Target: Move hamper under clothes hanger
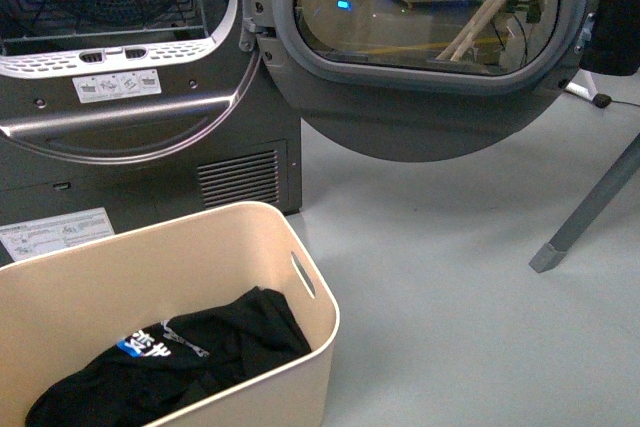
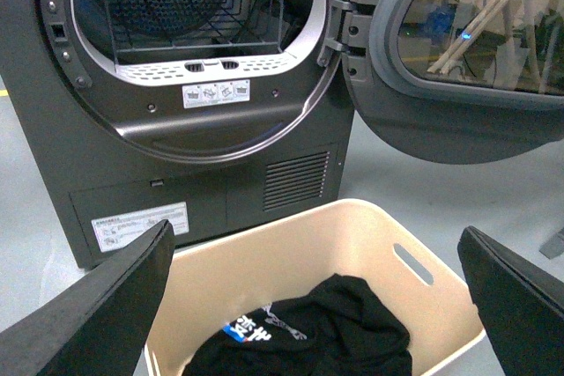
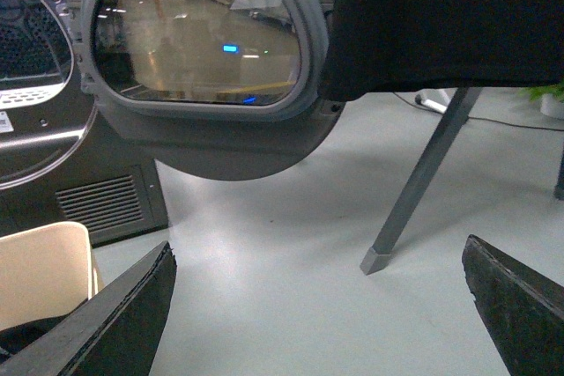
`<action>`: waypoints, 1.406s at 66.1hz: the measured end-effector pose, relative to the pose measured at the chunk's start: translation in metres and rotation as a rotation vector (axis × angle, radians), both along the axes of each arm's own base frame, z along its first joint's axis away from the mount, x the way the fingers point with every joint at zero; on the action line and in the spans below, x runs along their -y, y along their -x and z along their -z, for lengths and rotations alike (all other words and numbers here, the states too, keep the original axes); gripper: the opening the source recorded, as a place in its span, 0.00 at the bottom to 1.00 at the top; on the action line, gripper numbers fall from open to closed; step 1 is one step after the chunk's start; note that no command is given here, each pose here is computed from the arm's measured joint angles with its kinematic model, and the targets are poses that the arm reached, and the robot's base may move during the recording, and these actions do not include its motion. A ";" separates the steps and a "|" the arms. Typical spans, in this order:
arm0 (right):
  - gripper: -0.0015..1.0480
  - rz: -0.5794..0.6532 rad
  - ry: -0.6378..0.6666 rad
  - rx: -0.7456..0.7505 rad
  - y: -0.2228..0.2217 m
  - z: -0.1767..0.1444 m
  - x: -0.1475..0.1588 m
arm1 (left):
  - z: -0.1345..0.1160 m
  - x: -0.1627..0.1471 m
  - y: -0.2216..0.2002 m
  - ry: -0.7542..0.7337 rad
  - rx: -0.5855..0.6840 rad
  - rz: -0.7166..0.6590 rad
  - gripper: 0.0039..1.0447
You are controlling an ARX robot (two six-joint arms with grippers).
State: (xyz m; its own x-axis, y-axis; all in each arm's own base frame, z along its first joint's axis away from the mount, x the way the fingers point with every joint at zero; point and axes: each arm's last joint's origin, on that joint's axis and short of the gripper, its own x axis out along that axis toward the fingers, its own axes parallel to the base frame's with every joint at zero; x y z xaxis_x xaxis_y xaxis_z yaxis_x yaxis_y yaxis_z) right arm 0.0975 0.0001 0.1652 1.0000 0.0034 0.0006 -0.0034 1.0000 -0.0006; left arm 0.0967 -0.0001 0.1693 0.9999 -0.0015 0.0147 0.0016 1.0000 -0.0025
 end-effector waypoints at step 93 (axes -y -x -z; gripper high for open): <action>0.92 -0.161 -0.236 -0.281 -0.102 -0.048 0.019 | -0.053 0.001 -0.114 0.188 -0.266 0.042 0.94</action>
State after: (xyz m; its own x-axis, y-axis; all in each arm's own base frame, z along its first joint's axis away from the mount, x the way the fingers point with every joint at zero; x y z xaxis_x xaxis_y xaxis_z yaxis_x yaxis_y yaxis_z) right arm 0.1998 -0.0190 0.2133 0.9479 0.1926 -0.2536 -0.1273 0.9592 0.2526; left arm 0.2106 -0.0011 0.2224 0.9679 -0.0649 -0.2428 0.0175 0.9811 -0.1926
